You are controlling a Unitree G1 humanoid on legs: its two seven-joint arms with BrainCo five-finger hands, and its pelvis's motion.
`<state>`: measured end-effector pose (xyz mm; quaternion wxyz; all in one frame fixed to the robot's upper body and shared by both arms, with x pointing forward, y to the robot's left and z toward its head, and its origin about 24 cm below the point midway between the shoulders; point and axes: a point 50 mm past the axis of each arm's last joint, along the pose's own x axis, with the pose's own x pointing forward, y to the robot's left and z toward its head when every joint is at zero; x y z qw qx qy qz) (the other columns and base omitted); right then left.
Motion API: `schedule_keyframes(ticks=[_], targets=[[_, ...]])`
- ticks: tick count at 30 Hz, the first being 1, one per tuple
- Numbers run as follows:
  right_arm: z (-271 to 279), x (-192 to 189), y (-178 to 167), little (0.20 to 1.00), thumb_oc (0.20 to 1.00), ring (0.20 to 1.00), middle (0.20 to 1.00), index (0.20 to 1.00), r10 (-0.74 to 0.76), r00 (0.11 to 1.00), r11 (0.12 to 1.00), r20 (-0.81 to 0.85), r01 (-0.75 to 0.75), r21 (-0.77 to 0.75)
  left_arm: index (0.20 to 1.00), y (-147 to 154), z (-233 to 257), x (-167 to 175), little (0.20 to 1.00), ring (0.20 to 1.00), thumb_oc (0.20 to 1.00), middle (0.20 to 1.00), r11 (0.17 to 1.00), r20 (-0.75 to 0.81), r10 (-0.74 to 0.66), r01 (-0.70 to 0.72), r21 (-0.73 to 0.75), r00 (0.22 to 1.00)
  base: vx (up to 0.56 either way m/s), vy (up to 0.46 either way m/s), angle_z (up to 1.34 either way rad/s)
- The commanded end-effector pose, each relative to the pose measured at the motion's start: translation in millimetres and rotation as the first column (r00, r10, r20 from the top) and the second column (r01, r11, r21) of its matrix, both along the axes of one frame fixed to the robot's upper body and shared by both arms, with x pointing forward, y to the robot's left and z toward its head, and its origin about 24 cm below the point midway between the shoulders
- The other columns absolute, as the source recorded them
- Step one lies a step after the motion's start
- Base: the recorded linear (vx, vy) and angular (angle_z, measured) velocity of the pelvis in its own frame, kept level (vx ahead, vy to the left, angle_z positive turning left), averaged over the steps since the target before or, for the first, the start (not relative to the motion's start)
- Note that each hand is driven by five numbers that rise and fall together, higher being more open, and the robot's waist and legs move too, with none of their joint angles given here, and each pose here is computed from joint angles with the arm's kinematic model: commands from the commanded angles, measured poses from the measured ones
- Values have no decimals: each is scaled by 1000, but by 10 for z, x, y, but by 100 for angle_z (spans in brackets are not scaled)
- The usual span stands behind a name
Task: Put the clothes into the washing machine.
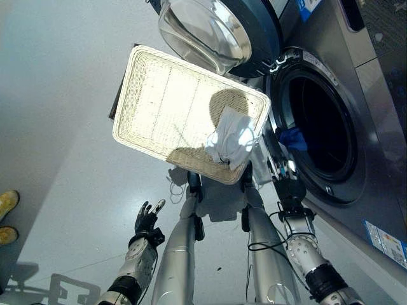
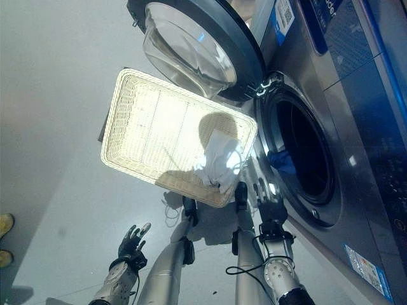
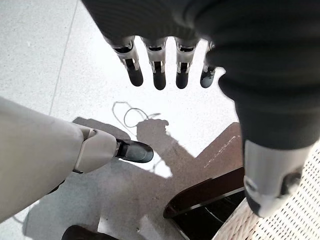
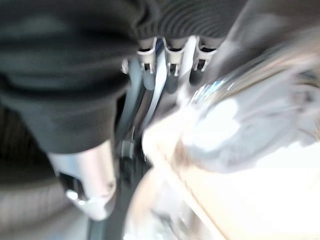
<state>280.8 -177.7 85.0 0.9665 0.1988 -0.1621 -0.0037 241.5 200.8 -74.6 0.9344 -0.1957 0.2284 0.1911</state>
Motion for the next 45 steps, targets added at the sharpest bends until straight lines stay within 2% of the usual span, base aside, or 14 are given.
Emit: schedule_keyframes(ticks=[1, 3, 4, 5, 6, 7, 8, 11, 14, 18, 23, 29, 36, 45], targets=[[480, -128, 168, 1000, 1000, 1000, 1000, 1000, -91, 927, 870, 363, 251, -424, 1000, 179, -118, -228, 1000, 1000, 1000, 1000, 999, -61, 47, -46, 18, 997, 7, 4, 5], [714, -101, 190, 1000, 1000, 1000, 1000, 1000, -27, 879, 724, 476, 346, -597, 1000, 205, -104, -203, 1000, 1000, 1000, 1000, 999, -58, 38, -37, 17, 998, 5, -17, 14], [826, -58, 214, 1000, 1000, 1000, 1000, 1000, 42, 852, 611, 521, 391, -689, 1000, 254, -98, -185, 1000, 1000, 1000, 1000, 999, -59, 28, -27, 19, 998, 8, -29, 16], [826, -58, 214, 1000, 1000, 1000, 1000, 1000, 42, 852, 611, 521, 391, -689, 1000, 254, -98, -185, 1000, 1000, 1000, 1000, 999, -59, 28, -27, 19, 998, 19, -50, 21], [888, -24, 230, 1000, 1000, 1000, 1000, 1000, 85, 840, 539, 536, 414, -734, 1000, 283, -92, -168, 1000, 1000, 1000, 1000, 1000, -61, 21, -19, 23, 998, 7, -67, 22], [930, 33, 276, 1000, 1000, 1000, 1000, 1000, 146, 829, 413, 540, 445, -795, 1000, 322, -84, -143, 1000, 1000, 1000, 1000, 1000, -65, 10, -8, 30, 998, 7, -67, 22], [930, 33, 276, 1000, 1000, 1000, 1000, 1000, 146, 829, 413, 540, 445, -795, 1000, 322, -84, -143, 1000, 1000, 1000, 1000, 1000, -65, 10, -8, 30, 998, -4, -74, 20], [1006, 158, 326, 1000, 1000, 1000, 1000, 1000, 236, 823, 227, 517, 470, -853, 1000, 409, -56, -90, 1000, 1000, 1000, 1000, 999, -69, -12, 16, 51, 998, -3, -97, 29], [969, 354, 397, 1000, 1000, 1000, 1000, 1000, 289, 877, 64, 385, 383, -922, 1000, 494, -30, -45, 1000, 1000, 1000, 1000, 997, -85, -30, 36, 73, 996, 9, -169, 33], [702, 608, 284, 1000, 1000, 1000, 1000, 1000, 203, 969, -178, 140, 178, -968, 1000, 576, 19, 12, 1000, 1000, 1000, 1000, 994, -101, -44, 54, 97, 994, 5, -141, 31], [493, 757, 103, 1000, 1000, 1000, 1000, 1000, 83, 997, -295, 13, 37, -955, 1000, 604, 58, 46, 1000, 1000, 1000, 1000, 989, -112, -62, 76, 125, 992, 10, -139, 27], [279, 899, -92, 1000, 1000, 1000, 1000, 1000, -107, 988, -361, -112, -143, -922, 1000, 549, 81, 90, 1000, 1000, 1000, 1000, 983, -122, -97, 115, 146, 988, 9, -80, 16], [4, 967, -332, 1000, 1000, 1000, 1000, 1000, -306, 902, -368, -304, -406, -836, 1000, 397, 154, 212, 1000, 1000, 1000, 1000, 971, -103, -153, 168, 168, 983, 10, -39, 11], [-117, 960, -426, 1000, 1000, 1000, 1000, 1000, -353, 881, -405, -315, -447, -798, 1000, 278, 182, 264, 1000, 1000, 1000, 1000, 964, -94, -189, 202, 171, 978, 12, -5, 10]])
